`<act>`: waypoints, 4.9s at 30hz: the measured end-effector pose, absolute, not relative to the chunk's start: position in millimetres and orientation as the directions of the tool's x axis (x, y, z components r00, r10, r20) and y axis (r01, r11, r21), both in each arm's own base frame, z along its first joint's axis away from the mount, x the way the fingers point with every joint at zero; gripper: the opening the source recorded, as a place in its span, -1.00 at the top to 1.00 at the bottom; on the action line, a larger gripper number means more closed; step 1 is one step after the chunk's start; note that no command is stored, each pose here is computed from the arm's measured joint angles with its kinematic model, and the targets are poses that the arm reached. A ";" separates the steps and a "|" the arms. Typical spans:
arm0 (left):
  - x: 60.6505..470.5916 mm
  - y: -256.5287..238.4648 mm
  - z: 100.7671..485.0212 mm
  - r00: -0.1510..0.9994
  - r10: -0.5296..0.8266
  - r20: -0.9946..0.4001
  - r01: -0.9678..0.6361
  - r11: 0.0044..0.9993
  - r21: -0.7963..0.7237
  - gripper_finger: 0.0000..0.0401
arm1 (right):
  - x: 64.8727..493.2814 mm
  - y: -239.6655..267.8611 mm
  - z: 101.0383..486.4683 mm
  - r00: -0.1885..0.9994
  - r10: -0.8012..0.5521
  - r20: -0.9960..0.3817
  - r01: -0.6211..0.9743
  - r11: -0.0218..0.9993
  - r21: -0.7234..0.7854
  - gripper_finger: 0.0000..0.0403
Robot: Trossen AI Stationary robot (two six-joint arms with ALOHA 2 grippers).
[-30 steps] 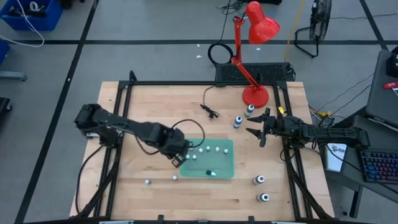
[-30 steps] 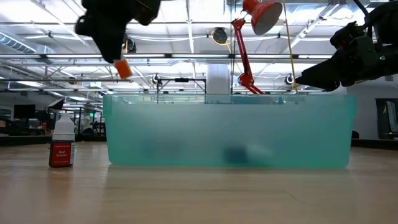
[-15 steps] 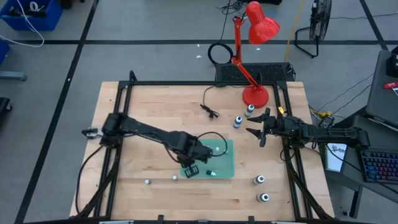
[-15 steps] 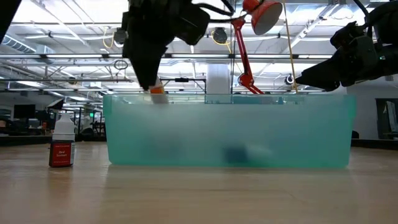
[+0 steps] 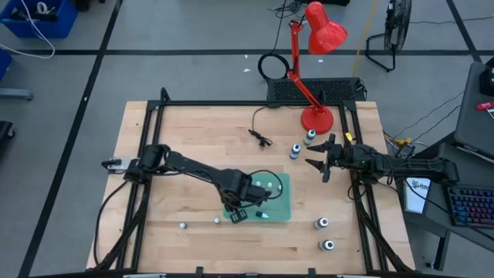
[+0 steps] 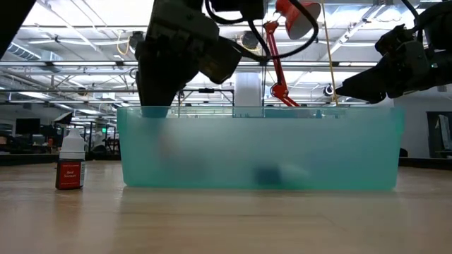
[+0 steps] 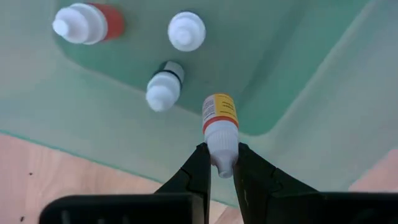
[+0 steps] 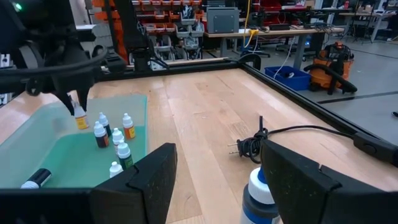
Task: Pick & Place food coloring
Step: Put the small yellow food coloring bottle into the light blue bin, then put the small white food coloring bottle into the light blue bin
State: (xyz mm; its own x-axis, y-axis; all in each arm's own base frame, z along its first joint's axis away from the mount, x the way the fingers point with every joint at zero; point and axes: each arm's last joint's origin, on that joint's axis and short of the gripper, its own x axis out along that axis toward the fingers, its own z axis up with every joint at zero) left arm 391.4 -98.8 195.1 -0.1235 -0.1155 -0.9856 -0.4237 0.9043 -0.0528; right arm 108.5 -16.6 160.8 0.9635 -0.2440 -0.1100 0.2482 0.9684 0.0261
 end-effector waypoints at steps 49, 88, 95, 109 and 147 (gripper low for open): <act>365.7 -111.6 286.5 0.223 0.094 -0.970 -0.415 0.910 -0.007 0.22 | 108.5 -16.6 160.7 0.963 -0.244 -0.110 0.248 0.968 0.026 -0.10; 299.2 -169.4 172.8 0.195 -0.033 -0.980 -0.660 0.735 -0.156 0.22 | 108.5 -16.6 160.7 0.963 -0.244 -0.111 0.248 0.968 0.026 -0.10; 299.8 -166.2 168.6 0.193 -0.048 -0.980 -0.649 0.743 -0.165 0.22 | 108.5 -16.6 160.8 0.964 -0.244 -0.110 0.248 0.968 0.026 -0.10; 301.3 -165.5 168.9 0.188 -0.077 -0.979 -0.630 0.755 -0.181 0.23 | 108.5 -16.6 160.8 0.964 -0.244 -0.110 0.248 0.968 0.026 -0.10; 383.7 -83.1 284.5 0.297 0.024 -0.955 -0.210 0.977 -0.040 0.77 | 108.5 -16.6 160.8 0.964 -0.244 -0.110 0.248 0.968 0.026 -0.10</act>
